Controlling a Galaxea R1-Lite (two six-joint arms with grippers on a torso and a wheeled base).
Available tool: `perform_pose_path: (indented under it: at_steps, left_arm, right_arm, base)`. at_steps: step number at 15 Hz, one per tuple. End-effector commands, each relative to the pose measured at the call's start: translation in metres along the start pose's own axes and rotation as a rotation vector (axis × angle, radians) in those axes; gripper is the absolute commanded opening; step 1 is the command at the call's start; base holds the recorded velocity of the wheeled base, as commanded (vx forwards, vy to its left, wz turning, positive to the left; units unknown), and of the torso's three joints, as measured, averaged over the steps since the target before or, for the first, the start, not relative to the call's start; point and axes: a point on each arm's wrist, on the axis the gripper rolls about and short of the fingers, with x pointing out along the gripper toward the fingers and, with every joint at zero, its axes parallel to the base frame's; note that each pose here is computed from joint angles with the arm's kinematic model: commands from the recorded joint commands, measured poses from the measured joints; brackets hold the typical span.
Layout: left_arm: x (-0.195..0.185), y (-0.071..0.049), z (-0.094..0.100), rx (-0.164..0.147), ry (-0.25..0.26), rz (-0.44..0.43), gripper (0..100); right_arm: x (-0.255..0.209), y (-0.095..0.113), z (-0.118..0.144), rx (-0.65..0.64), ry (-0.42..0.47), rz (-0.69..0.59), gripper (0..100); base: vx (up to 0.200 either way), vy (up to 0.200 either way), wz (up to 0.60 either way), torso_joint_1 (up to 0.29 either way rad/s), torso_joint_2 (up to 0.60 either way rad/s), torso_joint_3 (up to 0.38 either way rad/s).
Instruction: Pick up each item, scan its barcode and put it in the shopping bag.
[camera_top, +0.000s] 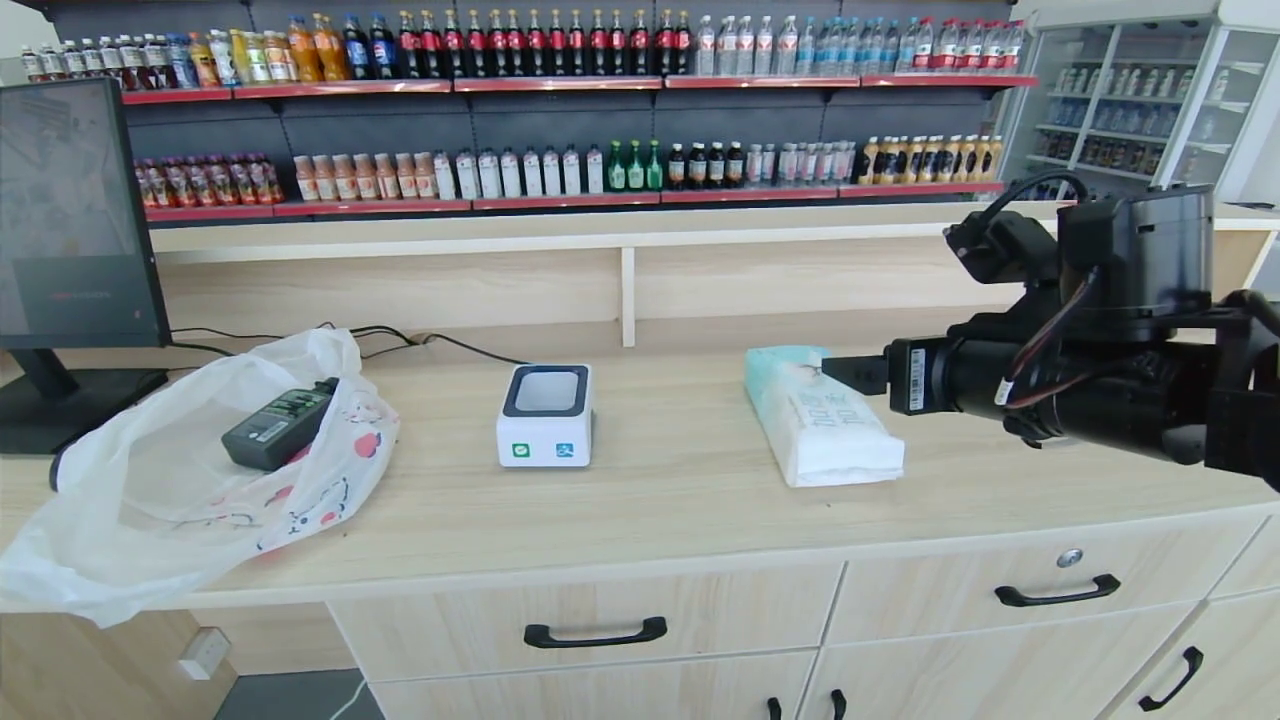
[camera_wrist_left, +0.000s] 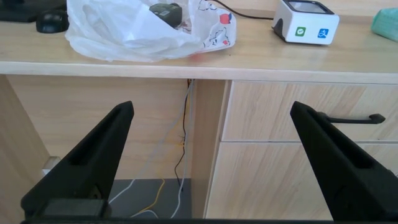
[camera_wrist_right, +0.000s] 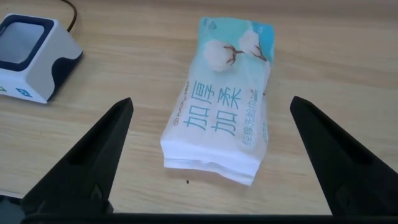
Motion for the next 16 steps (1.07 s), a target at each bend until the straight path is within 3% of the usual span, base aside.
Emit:
perform_pose_path:
  at_steps: [1,7,12,16]
  left_arm:
    - [0.000,0.000,0.000,0.000,-0.001,0.000,100]
    - [0.000,0.000,0.000,-0.001,-0.001,0.001,100]
    - [0.000,0.000,0.000,0.002,-0.001,0.001,100]
    - [0.000,0.000,0.000,0.002,-0.001,0.000,100]
  right_arm:
    - [-0.008,0.000,-0.011,-0.006,0.016,0.005,100]
    - [-0.004,0.000,-0.022,-0.008,0.006,0.010,100]
    - [0.000,0.001,-0.023,-0.009,0.014,0.012,100]
    - [0.006,0.002,-0.027,-0.010,0.032,0.011,100]
  base:
    - [0.000,0.000,0.00,0.000,0.00,0.000]
    - [0.000,0.000,0.00,0.000,0.00,0.000]
    - [0.200,0.000,0.00,-0.003,0.00,0.001]
    - [0.000,0.000,0.00,0.000,0.00,0.000]
